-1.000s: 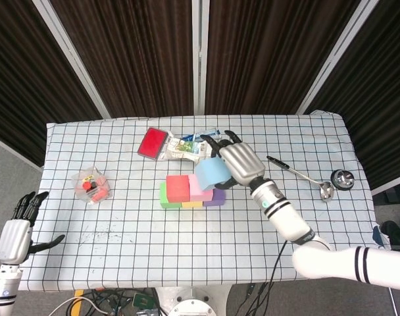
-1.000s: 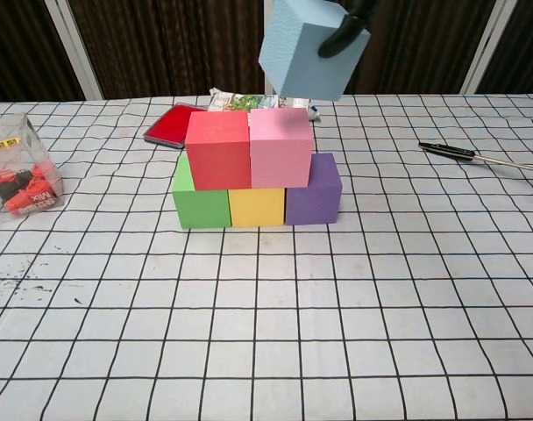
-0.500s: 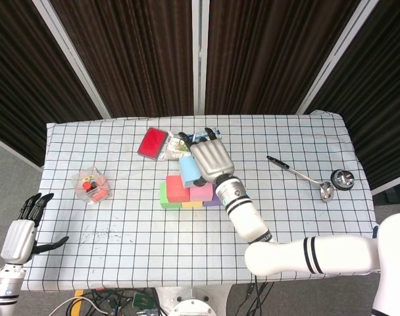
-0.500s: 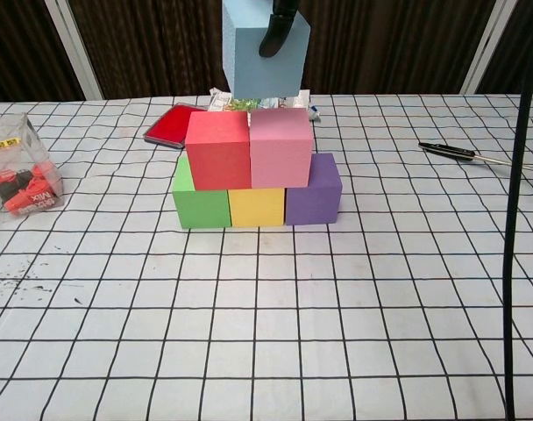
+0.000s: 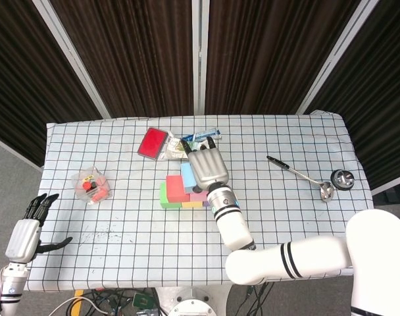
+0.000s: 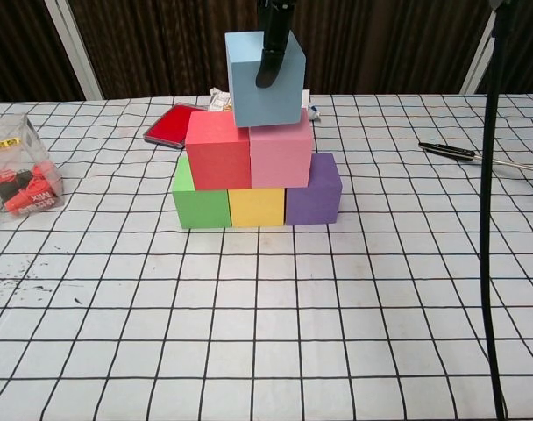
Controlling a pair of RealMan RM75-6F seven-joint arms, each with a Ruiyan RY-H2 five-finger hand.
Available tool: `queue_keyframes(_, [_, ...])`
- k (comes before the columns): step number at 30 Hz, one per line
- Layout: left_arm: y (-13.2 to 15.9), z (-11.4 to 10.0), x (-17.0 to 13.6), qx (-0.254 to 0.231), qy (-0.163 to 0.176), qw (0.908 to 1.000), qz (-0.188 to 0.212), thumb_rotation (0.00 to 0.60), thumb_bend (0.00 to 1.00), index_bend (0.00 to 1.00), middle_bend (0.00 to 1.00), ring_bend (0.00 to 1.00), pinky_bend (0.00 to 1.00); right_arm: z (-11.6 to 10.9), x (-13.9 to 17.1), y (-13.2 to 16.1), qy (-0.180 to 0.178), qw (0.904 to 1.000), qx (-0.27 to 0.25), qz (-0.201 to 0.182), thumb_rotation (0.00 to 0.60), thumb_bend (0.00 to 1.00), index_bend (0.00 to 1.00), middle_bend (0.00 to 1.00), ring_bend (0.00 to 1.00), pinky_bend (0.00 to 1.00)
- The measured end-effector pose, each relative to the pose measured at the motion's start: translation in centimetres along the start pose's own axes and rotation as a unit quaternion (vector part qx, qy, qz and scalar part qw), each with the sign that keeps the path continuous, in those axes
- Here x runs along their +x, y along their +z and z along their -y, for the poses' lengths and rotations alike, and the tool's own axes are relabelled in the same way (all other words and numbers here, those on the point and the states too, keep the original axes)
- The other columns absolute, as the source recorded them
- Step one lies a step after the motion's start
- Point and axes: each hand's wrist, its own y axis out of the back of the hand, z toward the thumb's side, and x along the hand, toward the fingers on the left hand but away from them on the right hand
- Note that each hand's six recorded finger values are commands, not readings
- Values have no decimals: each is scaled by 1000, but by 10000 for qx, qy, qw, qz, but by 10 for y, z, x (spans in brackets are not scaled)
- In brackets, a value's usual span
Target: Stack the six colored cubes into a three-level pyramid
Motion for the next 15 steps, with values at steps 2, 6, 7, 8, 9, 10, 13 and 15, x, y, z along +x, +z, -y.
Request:
queue_keyframes(2, [0, 0, 0, -5, -5, 10000, -2, 600, 0, 73, 102, 0, 32, 0, 0, 2, -29, 10000, -5, -22, 600, 92, 0, 684, 252, 0])
queue_keyframes(6, [-1, -1, 0, -37, 0, 10000, -15, 600, 0, 73, 102, 0, 32, 1, -1, 7, -67, 9999, -43, -68, 600, 93, 0, 684, 252, 0])
queue_keyframes(7, [-1, -1, 0, -47, 1, 10000, -19, 600, 0, 73, 102, 0, 32, 2, -2, 9, -75, 9999, -49, -71, 600, 94, 0, 684, 252, 0])
queue_keyframes(8, [-1, -1, 0, -54, 0, 10000, -23, 600, 0, 73, 102, 0, 32, 2, -2, 10, -79, 9999, -52, -73, 600, 94, 0, 684, 252, 0])
queue_keyframes(9, [-1, -1, 0, -59, -2, 10000, -28, 600, 0, 73, 102, 0, 32, 3, -2, 10, -80, 9999, -53, -75, 600, 94, 0, 684, 252, 0])
queue_keyframes(10, [-2, -1, 0, -65, -5, 10000, -36, 600, 0, 73, 102, 0, 32, 4, -3, 12, -77, 9999, -50, -73, 600, 93, 0, 684, 252, 0])
queue_keyframes(13, [-4, -1, 0, -81, -13, 9999, -62, 600, 0, 73, 102, 0, 32, 6, -3, 15, -63, 10000, -46, -56, 600, 96, 0, 684, 252, 0])
queue_keyframes(15, [-5, -1, -1, -85, -19, 9999, -74, 600, 0, 74, 102, 0, 32, 6, -3, 18, -70, 9999, -47, -54, 600, 97, 0, 684, 252, 0])
